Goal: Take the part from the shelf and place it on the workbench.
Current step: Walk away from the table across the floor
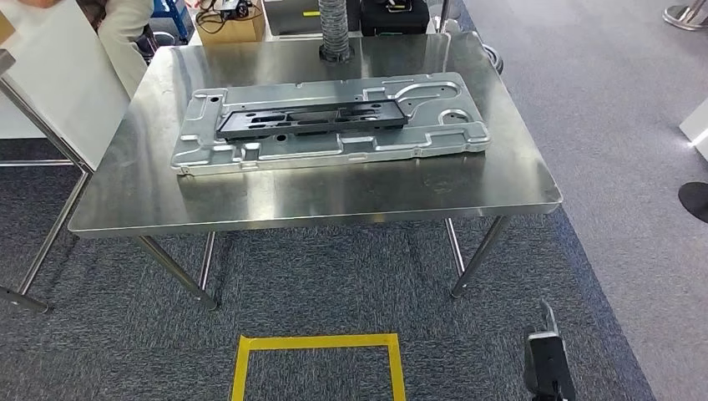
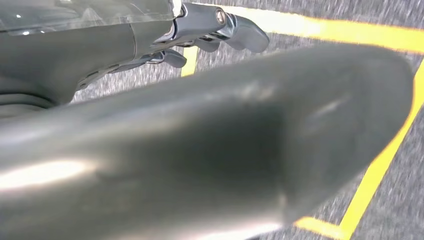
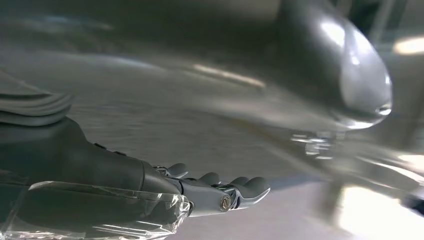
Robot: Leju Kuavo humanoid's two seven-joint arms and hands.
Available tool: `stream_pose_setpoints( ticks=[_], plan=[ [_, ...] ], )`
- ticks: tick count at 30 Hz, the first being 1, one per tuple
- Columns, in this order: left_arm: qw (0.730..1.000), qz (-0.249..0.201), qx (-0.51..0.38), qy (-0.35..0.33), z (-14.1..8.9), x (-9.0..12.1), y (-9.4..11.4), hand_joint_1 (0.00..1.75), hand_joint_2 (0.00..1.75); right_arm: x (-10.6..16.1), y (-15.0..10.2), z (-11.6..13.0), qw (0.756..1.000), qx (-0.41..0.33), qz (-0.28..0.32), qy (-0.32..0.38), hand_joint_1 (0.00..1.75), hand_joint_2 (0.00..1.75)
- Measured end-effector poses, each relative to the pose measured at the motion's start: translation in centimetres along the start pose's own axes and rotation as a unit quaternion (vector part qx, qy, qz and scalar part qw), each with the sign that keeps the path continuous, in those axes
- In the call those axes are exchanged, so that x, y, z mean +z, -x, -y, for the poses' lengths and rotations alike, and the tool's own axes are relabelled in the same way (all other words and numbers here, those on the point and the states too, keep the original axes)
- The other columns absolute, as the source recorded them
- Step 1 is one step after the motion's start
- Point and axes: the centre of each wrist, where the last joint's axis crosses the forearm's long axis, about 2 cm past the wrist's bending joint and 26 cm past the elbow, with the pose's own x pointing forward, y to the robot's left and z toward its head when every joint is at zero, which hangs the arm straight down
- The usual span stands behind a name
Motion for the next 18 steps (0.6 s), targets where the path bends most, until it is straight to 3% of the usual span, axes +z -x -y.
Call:
stream_pose_setpoints(
  ticks=[4, 10, 14, 18],
  plan=[
    [1.000, -0.002, -0.001, 0.004, 0.2, 0.0, 0.1, 0.00, 0.00, 2.1, 3.5, -1.2, 0.997, 0.027, -0.068, -0.027, 0.00, 1.75],
    [1.000, -0.003, 0.002, 0.009, 0.3, 0.0, -0.1, 0.00, 0.00, 5.4, 7.7, -2.4, 0.977, 0.082, -0.193, -0.026, 0.00, 1.75],
    [1.000, -0.001, 0.002, 0.014, 0.4, 0.0, -0.1, 0.00, 0.00, 9.1, 10.5, -2.8, 0.931, 0.125, -0.341, -0.025, 0.00, 1.75],
    [1.000, -0.001, 0.000, 0.022, 0.6, 0.1, 0.2, 0.00, 0.00, 11.7, 11.5, -3.3, 0.873, 0.133, -0.467, -0.045, 0.00, 1.75]
  ],
)
